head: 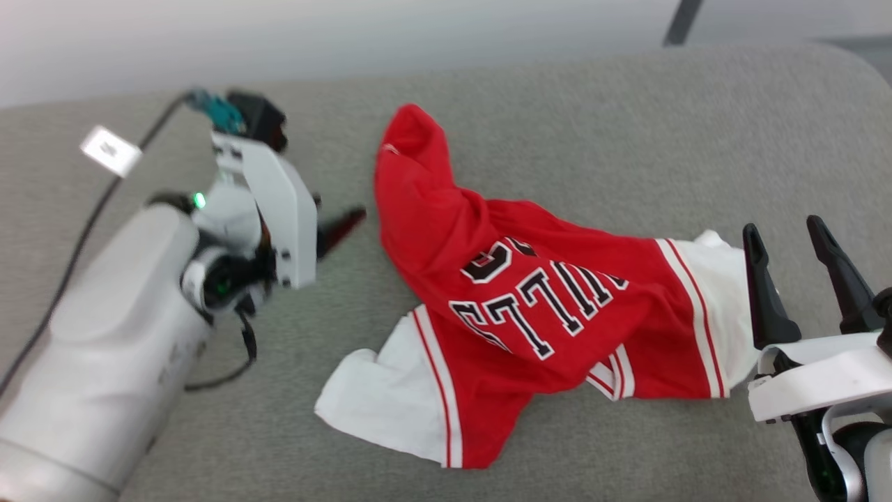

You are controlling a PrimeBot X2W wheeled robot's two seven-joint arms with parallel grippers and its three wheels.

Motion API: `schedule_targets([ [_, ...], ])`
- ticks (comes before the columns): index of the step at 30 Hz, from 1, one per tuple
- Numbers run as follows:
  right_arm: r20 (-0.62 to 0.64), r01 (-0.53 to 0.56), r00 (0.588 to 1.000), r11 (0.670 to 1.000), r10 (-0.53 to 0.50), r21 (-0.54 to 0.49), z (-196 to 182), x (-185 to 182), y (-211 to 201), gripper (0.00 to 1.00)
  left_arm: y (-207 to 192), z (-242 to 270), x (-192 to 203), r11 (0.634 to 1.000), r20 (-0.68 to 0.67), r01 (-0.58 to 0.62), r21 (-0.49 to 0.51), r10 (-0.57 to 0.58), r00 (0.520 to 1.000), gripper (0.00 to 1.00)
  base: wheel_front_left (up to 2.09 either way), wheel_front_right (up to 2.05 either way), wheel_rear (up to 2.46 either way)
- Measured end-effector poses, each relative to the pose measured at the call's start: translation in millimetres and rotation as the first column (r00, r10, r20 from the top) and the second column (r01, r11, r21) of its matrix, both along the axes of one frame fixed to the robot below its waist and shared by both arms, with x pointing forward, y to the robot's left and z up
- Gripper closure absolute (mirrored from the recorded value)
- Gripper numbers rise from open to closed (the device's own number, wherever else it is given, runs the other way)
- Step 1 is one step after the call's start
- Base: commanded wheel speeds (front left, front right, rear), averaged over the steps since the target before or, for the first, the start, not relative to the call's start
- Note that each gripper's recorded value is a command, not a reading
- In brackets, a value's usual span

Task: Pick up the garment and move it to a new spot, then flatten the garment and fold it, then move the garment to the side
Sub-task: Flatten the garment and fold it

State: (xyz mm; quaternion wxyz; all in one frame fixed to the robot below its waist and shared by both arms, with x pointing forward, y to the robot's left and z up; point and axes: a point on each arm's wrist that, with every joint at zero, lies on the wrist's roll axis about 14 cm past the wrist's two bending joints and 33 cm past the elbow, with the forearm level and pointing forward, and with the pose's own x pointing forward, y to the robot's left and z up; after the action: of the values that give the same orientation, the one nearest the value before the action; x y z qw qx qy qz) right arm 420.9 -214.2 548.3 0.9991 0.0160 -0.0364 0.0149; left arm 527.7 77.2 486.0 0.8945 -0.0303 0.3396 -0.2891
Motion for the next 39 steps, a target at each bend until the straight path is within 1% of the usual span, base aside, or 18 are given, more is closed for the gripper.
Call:
schedule_targets([
  [5,0.038,-0.021,0.999,1.0,0.021,0.002,16.1,-2.9,7.6,0.0,17.6,-8.7,-38.3,1.0,-0.103,-0.024,0.019,0.025,0.994,0.0,0.0,0.0,0.0],
  [10,0.063,-0.04,0.997,0.999,0.039,0.005,26.5,-6.0,14.2,0.0,32.7,-19.2,-71.7,0.998,-0.205,-0.055,0.037,0.061,0.977,0.0,0.0,0.0,0.0],
  [17,0.051,-0.021,0.998,1.0,0.021,0.005,24.1,-13.2,8.0,0.0,21.2,-29.5,-112.8,1.0,-0.338,-0.024,0.016,0.028,0.941,0.0,0.0,0.0,0.0],
  [20,0.05,-0.016,0.999,1.0,0.016,0.004,24.3,-13.7,6.5,0.0,21.9,-33.0,-125.7,0.999,-0.37,-0.004,0.041,0.019,0.929,0.0,0.0,0.0,0.0],
  [24,0.047,-0.011,0.999,1.0,0.011,0.004,23.0,-13.8,4.9,0.0,18.5,-36.4,-136.2,0.999,-0.395,0.016,0.047,0.004,0.919,0.0,0.0,0.0,0.0],
  [30,0.034,-0.008,0.999,1.0,0.008,0.005,18.4,-13.4,4.2,0.0,19.8,-52.4,-146.2,0.995,-0.429,0.049,0.087,-0.007,0.903,0.0,0.0,0.0,0.0],
  [36,0.012,-0.003,1.0,1.0,0.003,0.013,10.1,-11.3,2.6,0.0,23.9,-72.2,-140.1,0.993,-0.433,0.05,0.111,0.003,0.902,0.0,0.0,0.0,0.0],
  [39,0.008,0.003,1.0,1.0,-0.003,0.013,7.8,-9.6,0.4,0.0,28.2,-84.6,-137.3,0.992,-0.454,0.04,0.122,0.02,0.891,0.0,0.0,0.0,0.0],
])
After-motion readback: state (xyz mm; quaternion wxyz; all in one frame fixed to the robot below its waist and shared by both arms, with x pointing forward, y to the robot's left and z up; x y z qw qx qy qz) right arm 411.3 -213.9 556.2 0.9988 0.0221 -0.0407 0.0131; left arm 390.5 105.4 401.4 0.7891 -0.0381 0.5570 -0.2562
